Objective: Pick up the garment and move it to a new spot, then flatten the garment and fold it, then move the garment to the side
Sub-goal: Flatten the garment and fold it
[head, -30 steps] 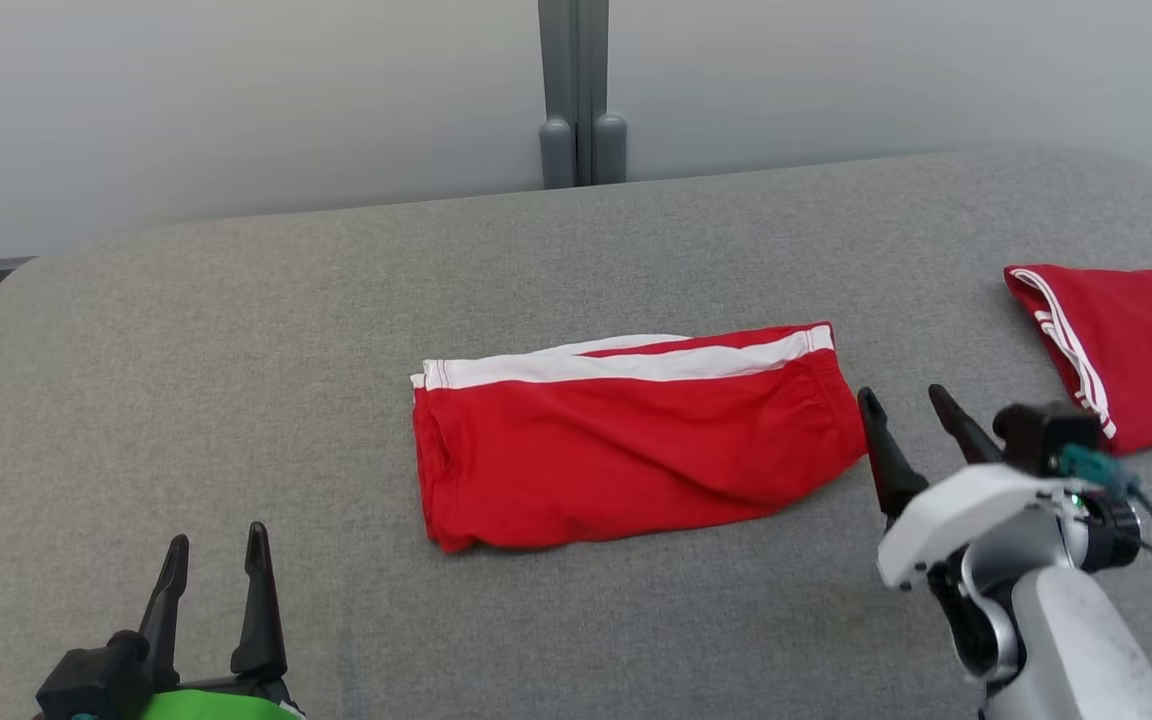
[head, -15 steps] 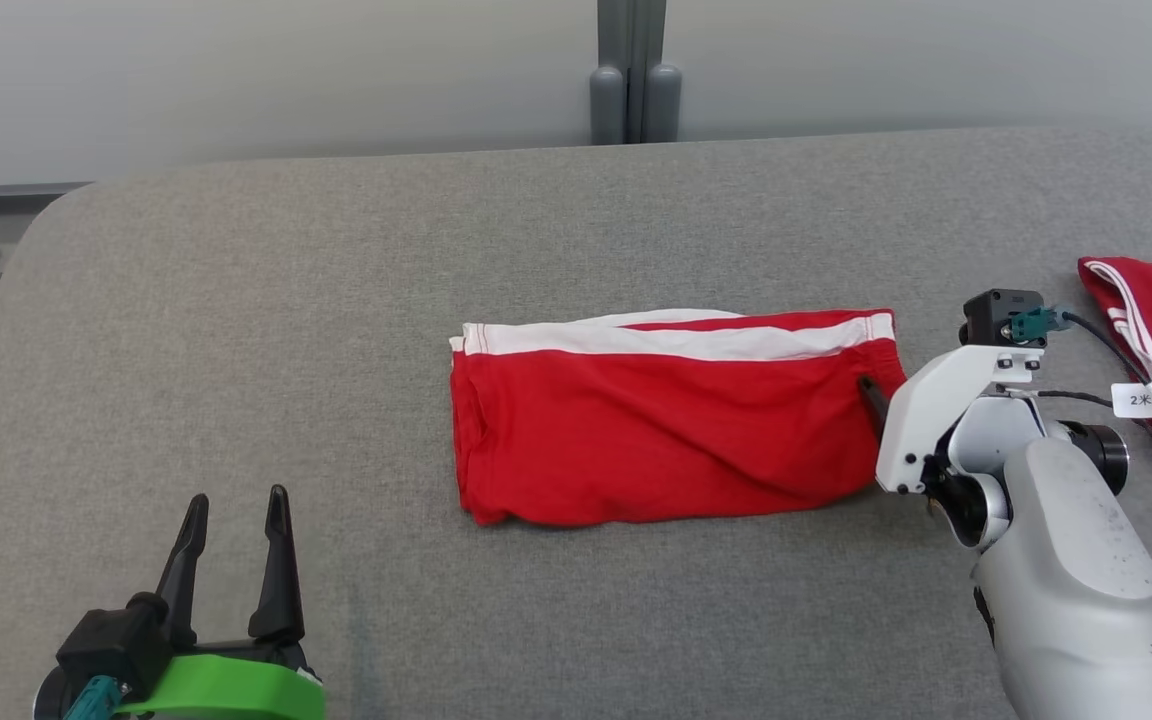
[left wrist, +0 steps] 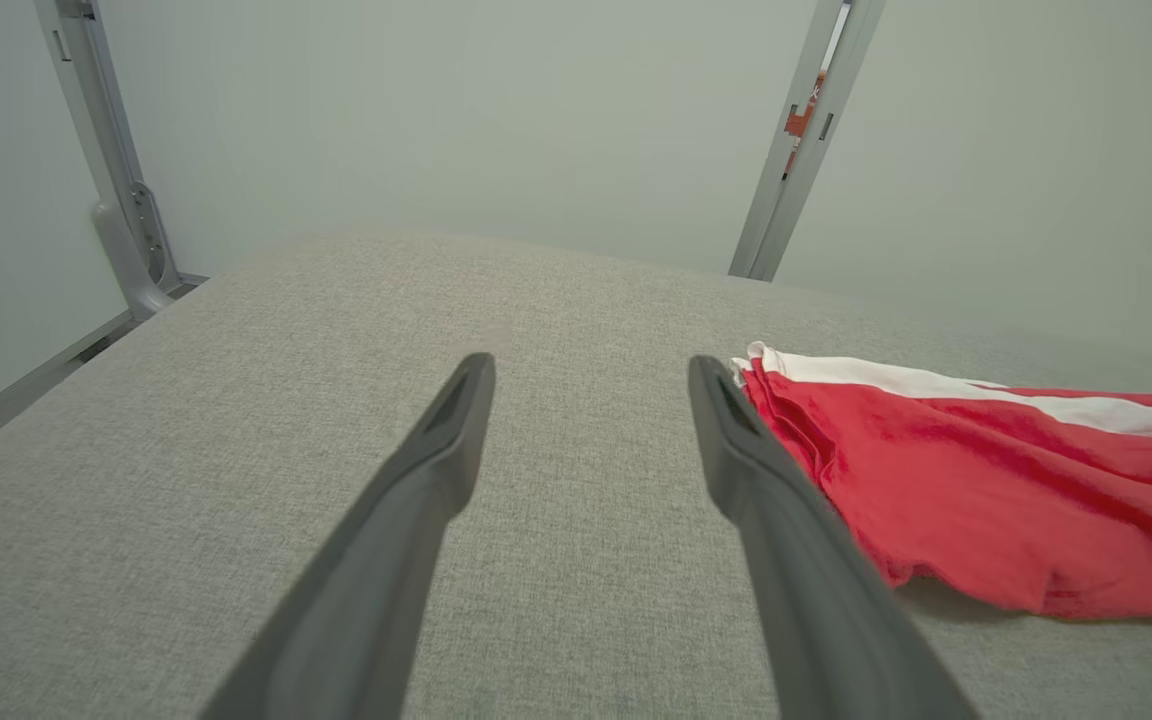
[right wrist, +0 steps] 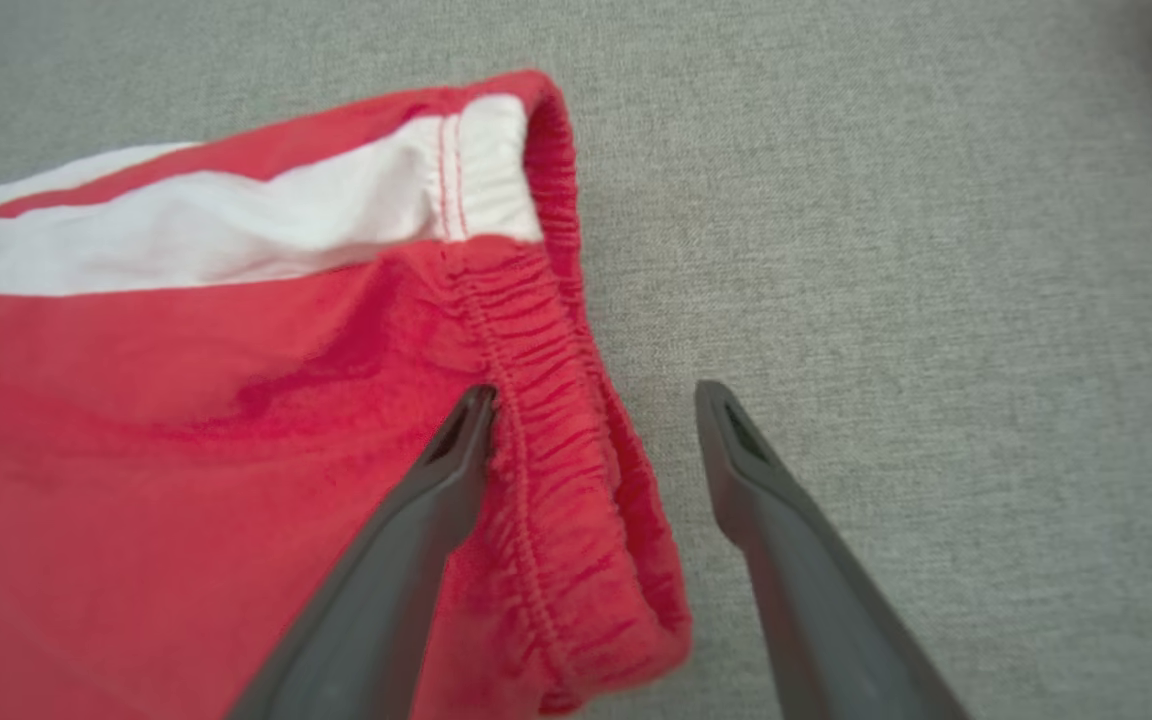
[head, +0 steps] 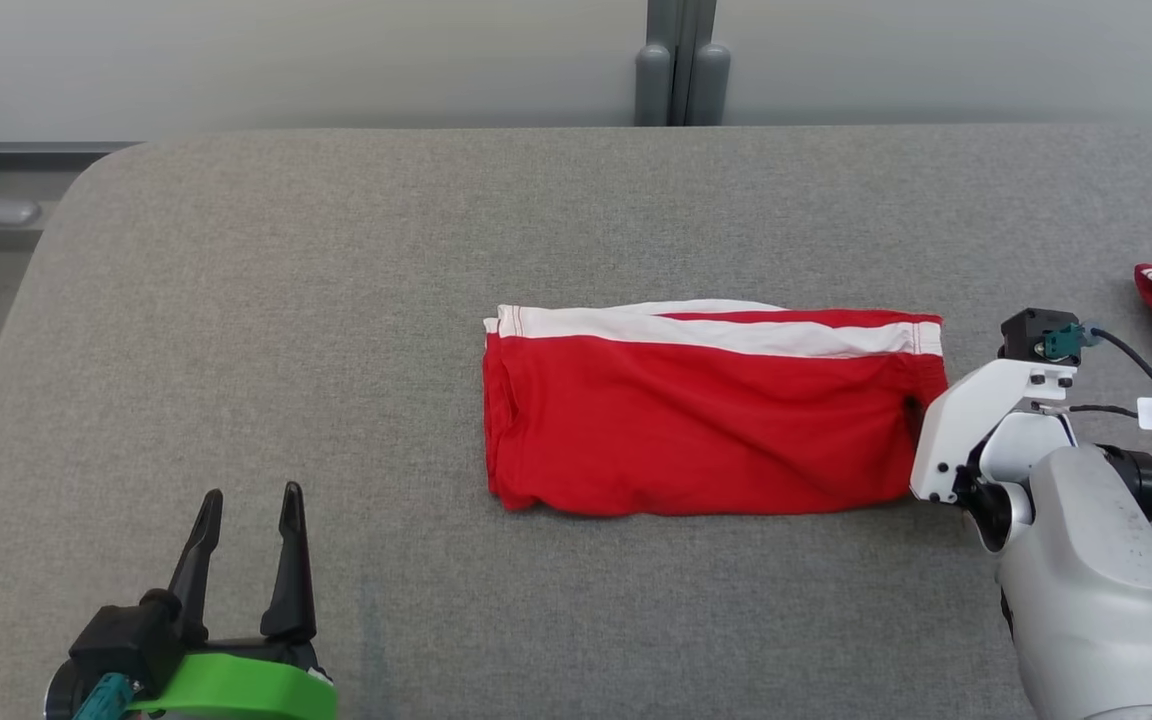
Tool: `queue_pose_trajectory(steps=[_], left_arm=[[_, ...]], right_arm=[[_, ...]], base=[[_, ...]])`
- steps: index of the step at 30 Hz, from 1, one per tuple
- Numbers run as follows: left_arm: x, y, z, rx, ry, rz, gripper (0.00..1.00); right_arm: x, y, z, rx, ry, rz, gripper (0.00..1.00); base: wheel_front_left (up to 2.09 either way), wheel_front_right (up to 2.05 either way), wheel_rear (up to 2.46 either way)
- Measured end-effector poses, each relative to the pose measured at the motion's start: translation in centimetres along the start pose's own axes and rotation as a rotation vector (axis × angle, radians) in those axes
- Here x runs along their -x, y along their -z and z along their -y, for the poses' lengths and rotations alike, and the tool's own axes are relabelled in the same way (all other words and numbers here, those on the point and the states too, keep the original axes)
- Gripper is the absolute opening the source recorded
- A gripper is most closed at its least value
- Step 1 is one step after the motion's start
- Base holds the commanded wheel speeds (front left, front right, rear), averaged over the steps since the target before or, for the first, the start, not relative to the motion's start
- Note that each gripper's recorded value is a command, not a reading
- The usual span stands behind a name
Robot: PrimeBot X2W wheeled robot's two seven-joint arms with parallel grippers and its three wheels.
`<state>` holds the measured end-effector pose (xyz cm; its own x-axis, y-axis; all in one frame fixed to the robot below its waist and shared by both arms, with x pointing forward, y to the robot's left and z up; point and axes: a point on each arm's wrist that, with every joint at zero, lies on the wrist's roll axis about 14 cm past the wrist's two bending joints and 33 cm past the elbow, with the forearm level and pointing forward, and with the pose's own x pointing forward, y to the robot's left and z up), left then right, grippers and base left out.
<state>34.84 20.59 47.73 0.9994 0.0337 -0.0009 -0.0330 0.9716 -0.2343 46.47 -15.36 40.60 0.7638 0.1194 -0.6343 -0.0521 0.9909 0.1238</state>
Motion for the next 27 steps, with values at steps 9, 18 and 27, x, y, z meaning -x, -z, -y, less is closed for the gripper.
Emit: queue_pose_trajectory(steps=[9,18,27], left_arm=[[-0.9,0.3,-0.4,-0.009,-0.007,-0.011,1.0],[-1.2,0.2,-1.0,-0.017,-0.023,-0.01,1.0],[-1.4,-0.5,-0.3,-0.012,0.0,0.014,1.0]], right_arm=[[-2.3,1.3,-1.3,-0.075,-0.039,-0.077,1.0],[-3.1,0.5,0.5,-0.045,-0.011,-0.082,0.0],[0.5,-4.8,10.5,0.059,0.215,0.034,0.0]], base=[[0.0,0.0,0.0],[0.0,0.0,0.0],[0.0,0.0,0.0]])
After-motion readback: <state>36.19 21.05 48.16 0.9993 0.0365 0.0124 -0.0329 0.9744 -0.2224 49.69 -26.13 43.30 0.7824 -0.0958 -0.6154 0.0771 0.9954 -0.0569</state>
